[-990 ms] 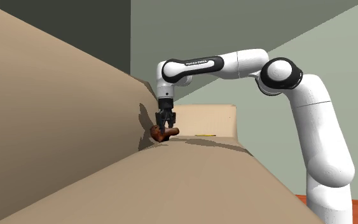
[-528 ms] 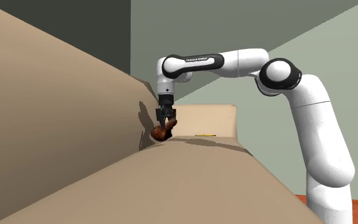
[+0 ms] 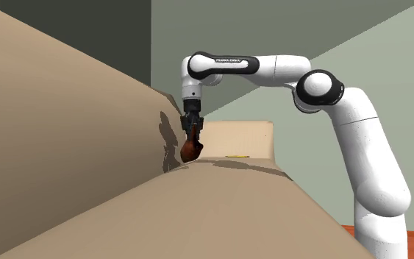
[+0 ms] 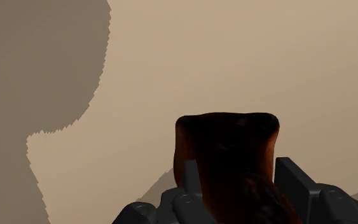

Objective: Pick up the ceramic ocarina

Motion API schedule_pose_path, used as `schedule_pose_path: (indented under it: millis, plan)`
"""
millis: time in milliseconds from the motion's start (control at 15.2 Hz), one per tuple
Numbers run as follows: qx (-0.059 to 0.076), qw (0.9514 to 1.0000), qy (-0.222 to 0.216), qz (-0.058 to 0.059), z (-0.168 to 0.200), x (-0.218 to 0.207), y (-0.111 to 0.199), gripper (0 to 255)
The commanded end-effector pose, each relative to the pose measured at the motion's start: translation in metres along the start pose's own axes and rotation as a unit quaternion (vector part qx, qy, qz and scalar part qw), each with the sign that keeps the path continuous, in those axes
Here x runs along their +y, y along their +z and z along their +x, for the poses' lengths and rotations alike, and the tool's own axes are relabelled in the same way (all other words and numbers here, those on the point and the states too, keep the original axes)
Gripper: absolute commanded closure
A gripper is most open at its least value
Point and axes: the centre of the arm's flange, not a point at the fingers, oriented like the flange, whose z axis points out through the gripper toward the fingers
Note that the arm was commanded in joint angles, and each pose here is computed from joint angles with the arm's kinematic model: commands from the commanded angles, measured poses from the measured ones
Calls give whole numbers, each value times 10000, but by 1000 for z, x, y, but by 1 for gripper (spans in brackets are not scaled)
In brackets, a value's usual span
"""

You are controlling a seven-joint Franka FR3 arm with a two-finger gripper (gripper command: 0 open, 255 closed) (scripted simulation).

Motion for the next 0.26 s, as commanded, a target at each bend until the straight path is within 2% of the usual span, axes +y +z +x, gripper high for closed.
schedule_pose_path:
  millis: [0,198]
  plan:
    - [-2,10000,1,0,0,0,-11,255]
    - [-2,10000,1,0,0,0,-17,255]
